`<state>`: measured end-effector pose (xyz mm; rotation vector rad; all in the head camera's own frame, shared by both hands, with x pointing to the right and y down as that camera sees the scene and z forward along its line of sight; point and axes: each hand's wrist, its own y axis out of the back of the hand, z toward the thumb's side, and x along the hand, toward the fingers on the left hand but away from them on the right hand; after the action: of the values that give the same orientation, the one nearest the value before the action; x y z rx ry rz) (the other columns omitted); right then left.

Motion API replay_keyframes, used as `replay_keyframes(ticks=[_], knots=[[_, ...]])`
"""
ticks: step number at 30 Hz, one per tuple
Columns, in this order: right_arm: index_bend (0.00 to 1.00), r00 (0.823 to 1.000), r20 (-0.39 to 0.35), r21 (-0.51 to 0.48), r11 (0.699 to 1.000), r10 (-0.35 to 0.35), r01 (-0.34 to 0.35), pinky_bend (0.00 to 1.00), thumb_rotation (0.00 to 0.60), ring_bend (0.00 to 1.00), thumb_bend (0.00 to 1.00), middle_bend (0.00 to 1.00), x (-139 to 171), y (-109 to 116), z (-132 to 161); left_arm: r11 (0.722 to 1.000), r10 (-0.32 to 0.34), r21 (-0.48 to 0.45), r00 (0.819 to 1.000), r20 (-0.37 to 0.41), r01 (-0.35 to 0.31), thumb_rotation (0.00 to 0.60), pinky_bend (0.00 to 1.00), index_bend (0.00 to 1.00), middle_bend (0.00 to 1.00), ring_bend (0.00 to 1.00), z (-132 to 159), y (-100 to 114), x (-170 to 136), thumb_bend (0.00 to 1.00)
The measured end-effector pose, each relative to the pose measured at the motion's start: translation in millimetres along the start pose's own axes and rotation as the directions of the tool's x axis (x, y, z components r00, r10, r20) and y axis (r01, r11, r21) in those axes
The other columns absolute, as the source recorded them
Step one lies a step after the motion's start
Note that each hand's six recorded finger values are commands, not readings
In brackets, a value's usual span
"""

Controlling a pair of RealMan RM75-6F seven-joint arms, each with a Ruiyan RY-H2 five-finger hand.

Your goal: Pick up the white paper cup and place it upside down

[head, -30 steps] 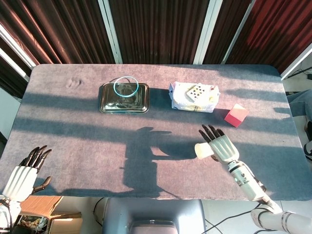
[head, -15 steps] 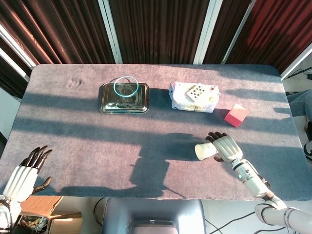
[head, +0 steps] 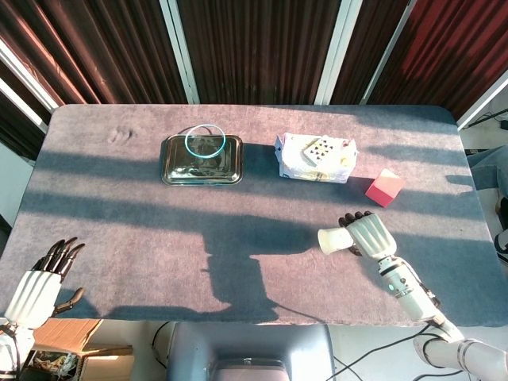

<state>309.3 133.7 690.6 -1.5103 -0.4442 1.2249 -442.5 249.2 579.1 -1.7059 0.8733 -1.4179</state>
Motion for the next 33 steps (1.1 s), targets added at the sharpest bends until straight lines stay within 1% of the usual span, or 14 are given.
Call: replay_keyframes(ticks=[1, 3, 5, 6, 9, 12, 13, 15, 16, 19, 22, 25, 29, 33], knots=[[0.70, 0.999, -0.005, 0.046, 0.998, -0.039, 0.039, 0.72, 0.600, 0.56, 0.36, 0.58, 0.5, 7.1, 0.5, 1.000, 0.000, 0.000, 1.000, 0.000, 0.000, 0.600, 0.29, 0.11, 0.04, 0.00, -0.1, 0.1, -0.1, 0.30], [0.70, 0.996, -0.016, 0.128, 0.988, -0.087, 0.089, 0.72, 0.600, 0.55, 0.36, 0.58, 1.7, 16.2, 2.1, 1.000, 0.001, -0.001, 1.000, -0.001, -0.001, 0.600, 0.29, 0.11, 0.04, 0.00, -0.1, 0.2, -0.4, 0.30], [0.71, 0.992, -0.037, 0.238, 0.963, -0.120, 0.125, 0.72, 0.600, 0.55, 0.36, 0.58, 3.6, 23.1, 5.2, 1.000, 0.002, -0.002, 1.000, -0.002, -0.002, 0.600, 0.29, 0.11, 0.04, 0.00, -0.2, 0.6, -0.6, 0.30], [0.71, 0.990, -0.047, 0.289, 0.947, -0.130, 0.138, 0.72, 0.600, 0.55, 0.37, 0.58, 4.6, 25.6, 6.7, 1.000, 0.003, -0.003, 1.000, -0.001, -0.003, 0.600, 0.29, 0.11, 0.04, 0.00, -0.3, 0.9, -0.7, 0.30], [0.71, 0.985, -0.086, 0.465, 0.868, -0.153, 0.175, 0.71, 0.600, 0.55, 0.37, 0.58, 7.7, 33.1, 11.7, 1.000, 0.006, -0.005, 1.000, -0.003, -0.006, 0.600, 0.29, 0.11, 0.04, 0.00, -0.9, 1.3, -0.6, 0.30], [0.72, 0.979, -0.128, 0.636, 0.744, -0.157, 0.203, 0.66, 0.600, 0.55, 0.37, 0.58, 9.3, 38.2, 15.3, 1.000, 0.002, -0.005, 1.000, -0.005, -0.002, 0.600, 0.29, 0.11, 0.04, 0.00, -1.2, 0.5, -0.1, 0.30], [0.72, 0.977, -0.145, 0.697, 0.685, -0.154, 0.211, 0.65, 0.600, 0.54, 0.37, 0.58, 9.4, 39.3, 16.4, 1.000, 0.000, -0.005, 1.000, -0.004, -0.001, 0.600, 0.29, 0.11, 0.04, 0.00, -1.0, 0.3, 0.1, 0.30], [0.72, 0.975, -0.170, 0.773, 0.595, -0.141, 0.220, 0.63, 0.600, 0.54, 0.37, 0.58, 8.7, 39.9, 18.3, 1.000, 0.000, -0.004, 1.000, -0.001, 0.000, 0.600, 0.29, 0.11, 0.04, 0.00, -0.5, 0.3, 0.2, 0.30], [0.72, 0.974, -0.187, 0.812, 0.538, -0.126, 0.225, 0.62, 0.600, 0.54, 0.37, 0.58, 7.5, 39.3, 19.7, 1.000, -0.001, -0.004, 1.000, -0.001, 0.001, 0.600, 0.29, 0.11, 0.04, 0.00, -0.6, 0.3, 0.2, 0.30], [0.72, 0.971, -0.228, 0.869, 0.435, -0.073, 0.237, 0.61, 0.600, 0.53, 0.37, 0.58, 2.6, 33.2, 24.2, 1.000, -0.001, -0.006, 1.000, -0.005, 0.001, 0.600, 0.29, 0.11, 0.04, 0.00, -1.4, 0.6, 0.2, 0.30], [0.71, 0.966, -0.258, 0.888, 0.389, -0.019, 0.245, 0.57, 0.600, 0.51, 0.37, 0.58, -3.3, 24.0, 28.5, 1.000, 0.001, -0.011, 1.000, -0.011, -0.001, 0.600, 0.29, 0.11, 0.04, 0.00, -2.8, 1.4, 0.1, 0.30], [0.70, 0.961, -0.276, 0.897, 0.366, 0.022, 0.249, 0.53, 0.600, 0.49, 0.37, 0.58, -8.0, 13.5, 33.8, 1.000, 0.004, -0.013, 1.000, -0.010, -0.005, 0.600, 0.29, 0.11, 0.04, 0.00, -3.0, 2.3, -0.2, 0.30], [0.69, 0.962, -0.271, 0.898, 0.370, 0.041, 0.237, 0.46, 0.600, 0.48, 0.37, 0.58, -11.6, 5.1, 39.0, 1.000, 0.008, -0.017, 1.000, -0.003, -0.008, 0.600, 0.29, 0.11, 0.04, 0.00, -2.8, 3.2, -0.8, 0.30], [0.66, 0.965, -0.257, 0.895, 0.388, 0.046, 0.220, 0.43, 0.600, 0.42, 0.37, 0.57, -12.0, 1.7, 39.4, 1.000, 0.008, -0.019, 1.000, -0.008, -0.008, 0.600, 0.29, 0.11, 0.04, 0.00, -3.9, 3.1, -0.9, 0.30]])
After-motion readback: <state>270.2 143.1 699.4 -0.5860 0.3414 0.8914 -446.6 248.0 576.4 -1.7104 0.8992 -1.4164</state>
